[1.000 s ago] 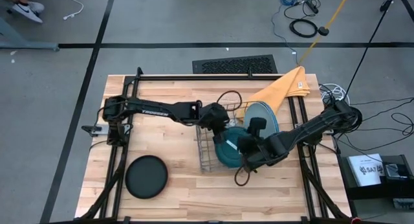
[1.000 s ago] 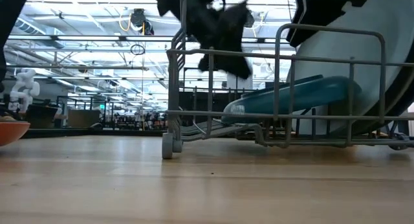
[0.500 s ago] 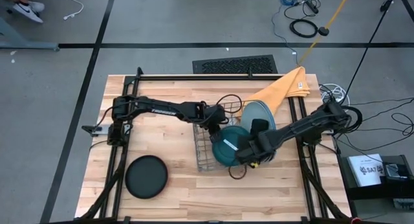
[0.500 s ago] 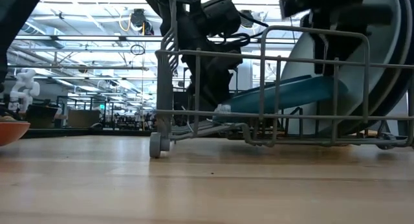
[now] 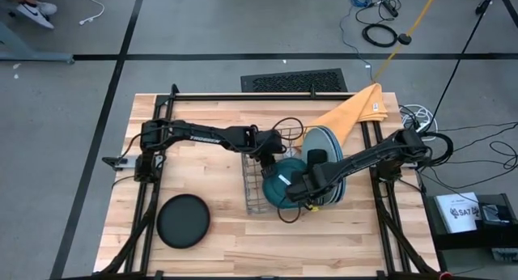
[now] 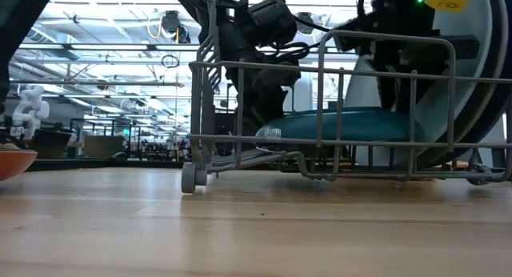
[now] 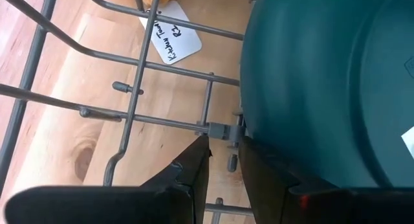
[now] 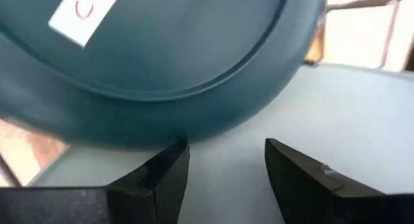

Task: Sort dishes
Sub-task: Put the dark green plate into the green dish rack

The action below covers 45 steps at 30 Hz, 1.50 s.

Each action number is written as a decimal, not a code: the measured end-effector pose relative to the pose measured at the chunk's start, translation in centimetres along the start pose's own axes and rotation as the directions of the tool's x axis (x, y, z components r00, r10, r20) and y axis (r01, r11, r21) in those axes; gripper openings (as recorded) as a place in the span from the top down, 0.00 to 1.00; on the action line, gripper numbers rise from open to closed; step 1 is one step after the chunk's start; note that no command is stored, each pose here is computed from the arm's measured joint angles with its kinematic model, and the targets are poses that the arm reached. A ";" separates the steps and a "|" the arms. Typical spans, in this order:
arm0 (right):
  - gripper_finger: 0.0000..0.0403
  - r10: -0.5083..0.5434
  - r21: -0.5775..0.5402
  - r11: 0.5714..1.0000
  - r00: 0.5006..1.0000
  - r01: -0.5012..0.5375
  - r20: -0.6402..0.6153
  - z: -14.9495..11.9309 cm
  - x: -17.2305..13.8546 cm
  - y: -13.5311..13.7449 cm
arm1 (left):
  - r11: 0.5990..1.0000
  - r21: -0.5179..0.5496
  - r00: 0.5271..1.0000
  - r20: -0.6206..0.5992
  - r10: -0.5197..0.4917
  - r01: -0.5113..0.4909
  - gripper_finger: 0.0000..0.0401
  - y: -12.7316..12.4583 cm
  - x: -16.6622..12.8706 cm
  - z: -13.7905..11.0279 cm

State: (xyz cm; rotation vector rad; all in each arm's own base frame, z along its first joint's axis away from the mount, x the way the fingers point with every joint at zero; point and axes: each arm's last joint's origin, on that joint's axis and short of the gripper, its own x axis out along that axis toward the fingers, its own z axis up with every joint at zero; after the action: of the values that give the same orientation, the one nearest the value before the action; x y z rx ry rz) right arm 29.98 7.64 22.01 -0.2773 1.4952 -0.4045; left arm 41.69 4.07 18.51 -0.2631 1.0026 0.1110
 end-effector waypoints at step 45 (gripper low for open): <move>0.51 0.066 0.073 0.991 0.870 -0.116 0.489 -1.6 -7.7 -0.1 | 0.984 0.094 0.987 0.069 0.146 -0.152 0.74 1.3 2.1 0.6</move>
State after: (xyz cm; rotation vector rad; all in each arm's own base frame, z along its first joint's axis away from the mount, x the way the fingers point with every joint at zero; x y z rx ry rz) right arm 28.16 10.94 28.94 -0.2078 0.9831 -0.3032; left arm 43.05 5.44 16.79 -0.0932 0.9624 0.2041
